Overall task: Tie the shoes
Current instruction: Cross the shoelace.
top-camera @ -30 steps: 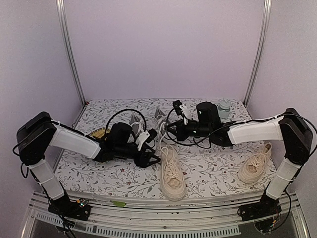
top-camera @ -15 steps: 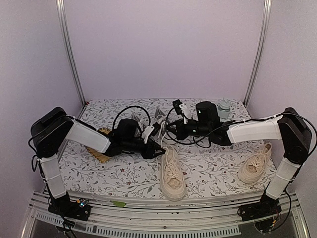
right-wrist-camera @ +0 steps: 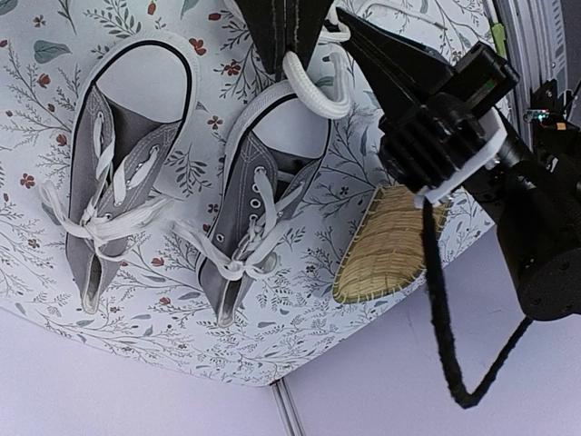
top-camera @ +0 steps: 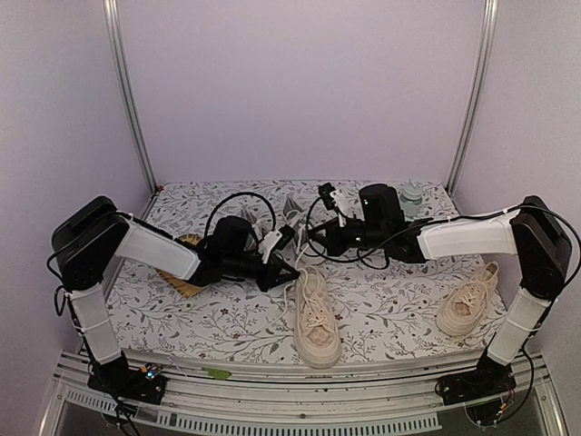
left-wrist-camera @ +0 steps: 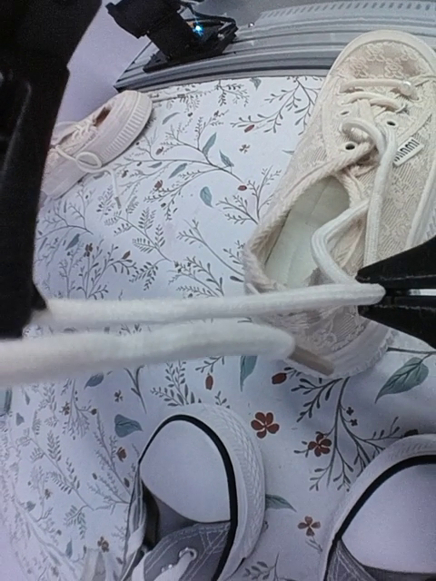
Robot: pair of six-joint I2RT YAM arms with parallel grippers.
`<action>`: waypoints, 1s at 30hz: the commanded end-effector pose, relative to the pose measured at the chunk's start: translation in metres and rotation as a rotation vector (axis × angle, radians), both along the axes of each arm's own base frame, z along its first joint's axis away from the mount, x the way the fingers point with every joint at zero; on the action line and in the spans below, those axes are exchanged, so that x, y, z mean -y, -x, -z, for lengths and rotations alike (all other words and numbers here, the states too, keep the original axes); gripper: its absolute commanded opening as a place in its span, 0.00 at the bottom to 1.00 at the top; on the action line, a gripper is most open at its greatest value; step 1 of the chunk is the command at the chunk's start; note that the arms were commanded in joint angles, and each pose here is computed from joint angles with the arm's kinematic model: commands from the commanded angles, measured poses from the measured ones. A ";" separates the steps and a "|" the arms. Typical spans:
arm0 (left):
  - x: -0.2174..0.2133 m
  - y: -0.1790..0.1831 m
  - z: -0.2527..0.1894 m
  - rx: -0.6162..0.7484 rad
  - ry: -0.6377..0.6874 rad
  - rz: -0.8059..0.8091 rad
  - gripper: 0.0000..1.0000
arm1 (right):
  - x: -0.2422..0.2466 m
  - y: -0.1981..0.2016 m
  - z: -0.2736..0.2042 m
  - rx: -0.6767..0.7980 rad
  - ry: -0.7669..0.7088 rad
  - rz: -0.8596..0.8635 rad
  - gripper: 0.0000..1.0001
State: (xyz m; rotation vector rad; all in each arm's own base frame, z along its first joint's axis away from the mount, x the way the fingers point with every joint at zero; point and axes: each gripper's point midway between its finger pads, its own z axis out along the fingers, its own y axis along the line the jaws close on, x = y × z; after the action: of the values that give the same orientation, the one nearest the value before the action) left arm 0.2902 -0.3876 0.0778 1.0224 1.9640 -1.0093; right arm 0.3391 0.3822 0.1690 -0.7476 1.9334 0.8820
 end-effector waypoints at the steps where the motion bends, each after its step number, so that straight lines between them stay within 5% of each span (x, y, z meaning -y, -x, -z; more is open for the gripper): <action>1: 0.001 0.015 -0.031 0.192 -0.055 0.026 0.00 | 0.009 -0.006 -0.020 0.006 -0.005 -0.002 0.01; 14: 0.003 0.056 -0.075 0.498 -0.171 0.045 0.00 | 0.003 0.039 0.025 -0.163 0.173 -0.283 0.01; 22: -0.010 0.059 -0.073 0.503 -0.232 0.035 0.00 | 0.008 0.057 0.045 -0.132 0.338 -0.333 0.01; 25: -0.014 0.058 -0.069 0.500 -0.257 0.022 0.00 | 0.002 0.063 0.047 -0.105 0.390 -0.372 0.09; 30: -0.013 0.057 -0.077 0.518 -0.241 0.003 0.00 | 0.010 0.057 0.045 -0.066 0.446 -0.344 0.37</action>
State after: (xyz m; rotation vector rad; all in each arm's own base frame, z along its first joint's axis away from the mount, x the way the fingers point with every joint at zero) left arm 0.2375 -0.3761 0.1480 1.2724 1.6884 -0.4664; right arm 0.2769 0.3830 0.1254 -1.3148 2.1206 0.8002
